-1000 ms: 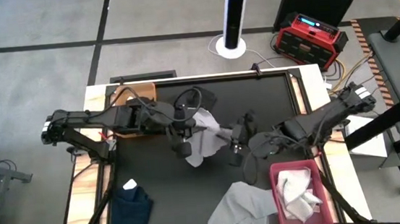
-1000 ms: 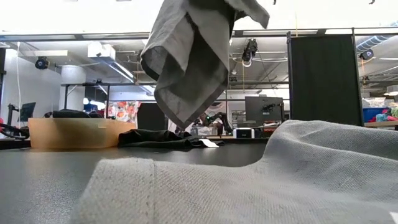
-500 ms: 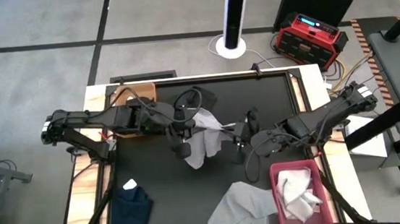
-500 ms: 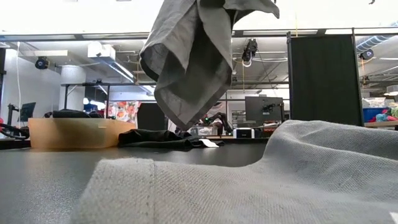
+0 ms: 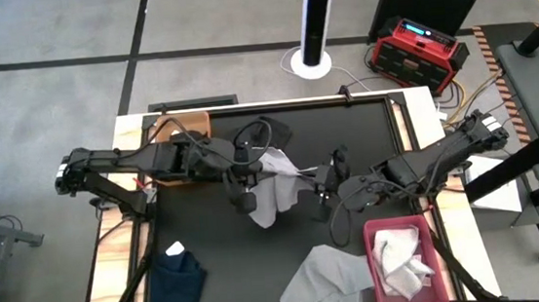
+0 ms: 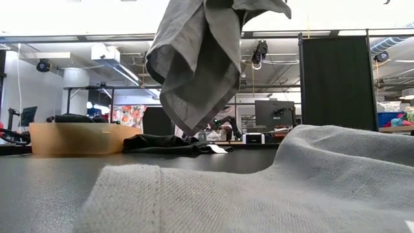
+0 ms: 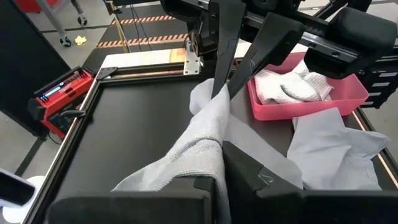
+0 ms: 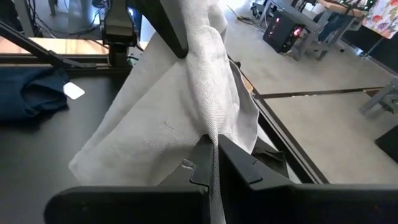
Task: Sort towels by color in basket
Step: Put the top gray towel into the pink bin
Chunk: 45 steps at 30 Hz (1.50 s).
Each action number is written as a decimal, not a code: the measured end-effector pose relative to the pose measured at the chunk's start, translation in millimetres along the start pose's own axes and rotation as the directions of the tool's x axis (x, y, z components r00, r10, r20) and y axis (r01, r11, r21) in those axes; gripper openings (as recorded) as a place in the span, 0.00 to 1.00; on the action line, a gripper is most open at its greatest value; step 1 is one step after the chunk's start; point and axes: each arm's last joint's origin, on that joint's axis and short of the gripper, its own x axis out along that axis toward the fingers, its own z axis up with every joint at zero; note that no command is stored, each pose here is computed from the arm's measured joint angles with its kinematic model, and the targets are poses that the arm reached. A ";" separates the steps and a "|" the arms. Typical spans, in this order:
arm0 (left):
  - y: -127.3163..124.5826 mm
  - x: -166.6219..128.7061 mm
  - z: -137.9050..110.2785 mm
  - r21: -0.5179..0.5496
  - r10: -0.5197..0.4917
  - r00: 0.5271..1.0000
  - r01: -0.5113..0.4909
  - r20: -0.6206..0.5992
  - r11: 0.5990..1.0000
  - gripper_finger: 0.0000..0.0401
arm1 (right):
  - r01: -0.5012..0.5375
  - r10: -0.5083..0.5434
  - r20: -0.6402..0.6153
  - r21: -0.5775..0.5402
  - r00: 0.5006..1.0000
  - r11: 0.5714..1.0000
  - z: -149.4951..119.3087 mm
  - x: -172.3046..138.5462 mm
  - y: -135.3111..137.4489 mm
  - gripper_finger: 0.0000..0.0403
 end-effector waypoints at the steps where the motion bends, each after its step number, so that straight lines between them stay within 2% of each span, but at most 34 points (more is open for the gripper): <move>1: 0.0 -0.3 -0.5 0.001 0.000 1.000 0.000 -0.005 1.000 0.01 | 0.000 -0.001 -0.003 -0.003 1.000 1.000 -0.4 0.0 -0.1 0.02; 14: 0.4 -2.8 -3.1 -0.002 0.000 0.999 0.000 -0.033 1.000 0.01 | 0.002 -0.002 -0.011 0.001 1.000 1.000 -1.2 -0.5 -0.7 0.02; 21: 0.4 -2.9 -4.2 0.007 0.000 0.999 0.001 -0.044 1.000 0.10 | 0.002 -0.002 -0.011 0.000 1.000 1.000 -1.3 -0.6 -0.7 0.02; 24: 0.4 -2.9 -4.2 0.007 0.000 0.999 0.000 -0.044 1.000 0.12 | 0.002 -0.002 -0.011 0.000 1.000 1.000 -1.3 -0.5 -0.7 0.02; 31: 0.6 -3.0 -7.1 0.020 0.008 0.997 -0.006 -0.074 1.000 0.01 | 0.002 -0.002 -0.015 -0.006 1.000 1.000 -1.8 -0.6 -0.7 0.02; 35: 1.1 -3.7 -8.8 0.034 0.051 0.995 -0.048 -0.091 0.998 0.00 | 0.006 -0.006 -0.040 -0.017 0.999 1.000 -4.6 -1.8 -2.2 0.02; 40: -0.2 -14.2 -7.4 0.052 0.035 0.996 -0.031 -0.079 0.998 0.00 | 0.021 -0.024 -0.137 -0.025 0.990 0.999 -14.3 -12.7 -14.0 0.02; 45: -1.7 -32.9 -3.3 0.049 0.020 0.999 -0.018 -0.035 0.999 0.00 | 0.030 -0.025 -0.213 0.018 0.977 0.999 -21.4 -26.3 -26.9 0.02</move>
